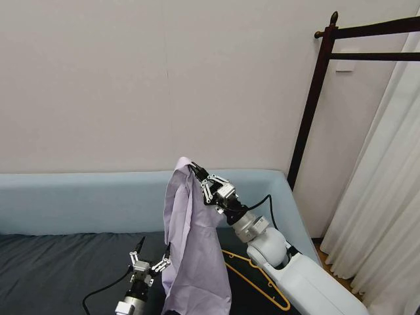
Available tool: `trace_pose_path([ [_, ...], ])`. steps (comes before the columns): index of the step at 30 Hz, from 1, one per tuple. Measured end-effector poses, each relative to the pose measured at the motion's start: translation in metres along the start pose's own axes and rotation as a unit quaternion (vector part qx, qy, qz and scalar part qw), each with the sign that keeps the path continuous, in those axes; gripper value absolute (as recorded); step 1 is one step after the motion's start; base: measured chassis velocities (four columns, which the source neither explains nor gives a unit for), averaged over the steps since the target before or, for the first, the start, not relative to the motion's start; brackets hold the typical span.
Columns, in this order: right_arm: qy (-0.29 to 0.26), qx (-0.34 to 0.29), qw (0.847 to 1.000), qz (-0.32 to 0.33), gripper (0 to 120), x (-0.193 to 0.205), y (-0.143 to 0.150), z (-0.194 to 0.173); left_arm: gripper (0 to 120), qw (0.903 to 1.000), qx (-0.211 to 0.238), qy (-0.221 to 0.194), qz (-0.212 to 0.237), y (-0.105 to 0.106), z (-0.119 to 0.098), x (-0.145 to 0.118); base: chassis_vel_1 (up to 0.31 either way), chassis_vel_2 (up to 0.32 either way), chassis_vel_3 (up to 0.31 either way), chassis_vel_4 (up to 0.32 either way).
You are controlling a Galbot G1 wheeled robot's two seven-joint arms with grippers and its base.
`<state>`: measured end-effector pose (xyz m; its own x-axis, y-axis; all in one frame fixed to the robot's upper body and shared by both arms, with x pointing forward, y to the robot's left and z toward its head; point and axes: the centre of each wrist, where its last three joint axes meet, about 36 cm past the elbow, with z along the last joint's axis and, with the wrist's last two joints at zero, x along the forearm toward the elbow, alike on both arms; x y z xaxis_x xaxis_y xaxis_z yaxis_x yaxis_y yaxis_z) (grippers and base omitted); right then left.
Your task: Pick up the clothes from the sofa and hang them on the clothes hanger.
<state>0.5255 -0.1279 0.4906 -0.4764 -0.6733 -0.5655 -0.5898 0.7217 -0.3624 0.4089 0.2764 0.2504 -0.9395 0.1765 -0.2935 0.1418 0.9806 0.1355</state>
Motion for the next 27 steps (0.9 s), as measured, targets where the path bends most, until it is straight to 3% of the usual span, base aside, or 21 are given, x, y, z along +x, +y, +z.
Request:
trace_pose_path([
  [8, 0.0, -0.008, 1.0, 0.002, 0, -0.002, 0.002, 0.0, 99, 1.0, 0.0, 0.003, -0.004, 0.006, 0.004, -0.001, 0.0, 0.0, 0.0, 0.0],
  [21, -0.001, -0.019, 1.0, 0.0, 0, -0.008, 0.012, 0.004, 99, 0.9998, 0.018, -0.002, 0.006, -0.036, 0.012, -0.01, 0.0, 0.0, 0.0, 0.0],
  [26, -0.001, -0.021, 1.0, -0.001, 0, -0.009, 0.014, 0.005, 91, 0.9998, 0.021, -0.005, 0.005, -0.041, 0.012, -0.013, 0.0, 0.0, 0.0, 0.0],
  [27, -0.001, -0.021, 1.0, -0.001, 0, -0.009, 0.014, 0.005, 81, 0.9998, 0.021, -0.006, 0.004, -0.041, 0.012, -0.014, 0.0, 0.0, 0.0, 0.0],
])
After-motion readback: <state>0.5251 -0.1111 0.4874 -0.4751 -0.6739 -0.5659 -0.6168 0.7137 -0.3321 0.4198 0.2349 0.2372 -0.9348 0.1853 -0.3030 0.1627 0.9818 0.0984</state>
